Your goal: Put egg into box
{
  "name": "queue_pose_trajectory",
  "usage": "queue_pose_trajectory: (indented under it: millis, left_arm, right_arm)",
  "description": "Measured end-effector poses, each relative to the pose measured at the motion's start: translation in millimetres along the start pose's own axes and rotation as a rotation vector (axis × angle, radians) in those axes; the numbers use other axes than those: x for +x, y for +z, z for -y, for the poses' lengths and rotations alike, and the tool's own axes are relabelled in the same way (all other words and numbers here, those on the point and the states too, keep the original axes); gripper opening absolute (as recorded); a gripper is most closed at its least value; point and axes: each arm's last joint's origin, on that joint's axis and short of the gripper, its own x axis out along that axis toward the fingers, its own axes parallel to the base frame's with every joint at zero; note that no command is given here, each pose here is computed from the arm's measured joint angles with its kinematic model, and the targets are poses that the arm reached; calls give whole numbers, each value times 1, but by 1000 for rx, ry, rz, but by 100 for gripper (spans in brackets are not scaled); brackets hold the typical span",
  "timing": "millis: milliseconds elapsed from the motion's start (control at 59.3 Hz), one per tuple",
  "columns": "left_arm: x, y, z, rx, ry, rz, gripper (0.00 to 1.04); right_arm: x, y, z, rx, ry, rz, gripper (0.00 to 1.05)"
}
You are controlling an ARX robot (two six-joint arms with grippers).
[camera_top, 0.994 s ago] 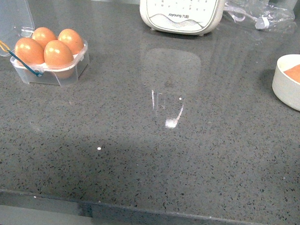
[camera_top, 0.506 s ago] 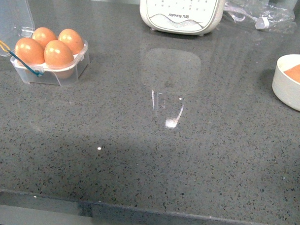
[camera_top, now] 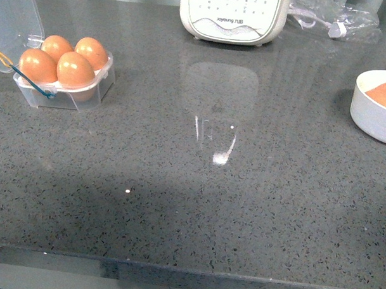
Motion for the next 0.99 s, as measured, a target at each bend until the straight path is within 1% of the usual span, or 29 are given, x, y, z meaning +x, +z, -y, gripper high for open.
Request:
queue_pose_trajectory:
  millis: [118,270,506,590,691,758,843,994]
  left_arm:
    - [20,21,-8,13,-4,36,98]
    - [54,44,-24,14,26,53,98]
    - [107,61,-46,32,74,13,98]
    - [132,70,-54,40,84,-5,98]
    - [151,78,-58,46,85,-18,98]
    - [161,80,-60,44,84,-37,98]
    - [174,78,-55,48,76,-74,98]
    - [188,71,-30,84,35,-109,98]
  right_arm:
    - [0,0,0,0,0,0,97]
    - [0,0,0,0,0,0,97]
    - [0,0,0,0,0,0,97]
    - [0,0,0,0,0,0,97]
    - [0,0,0,0,1,0,97]
    - [0,0,0,0,1,0,97]
    - [0,0,0,0,1,0,97]
    - [0,0,0,0,0,0,97]
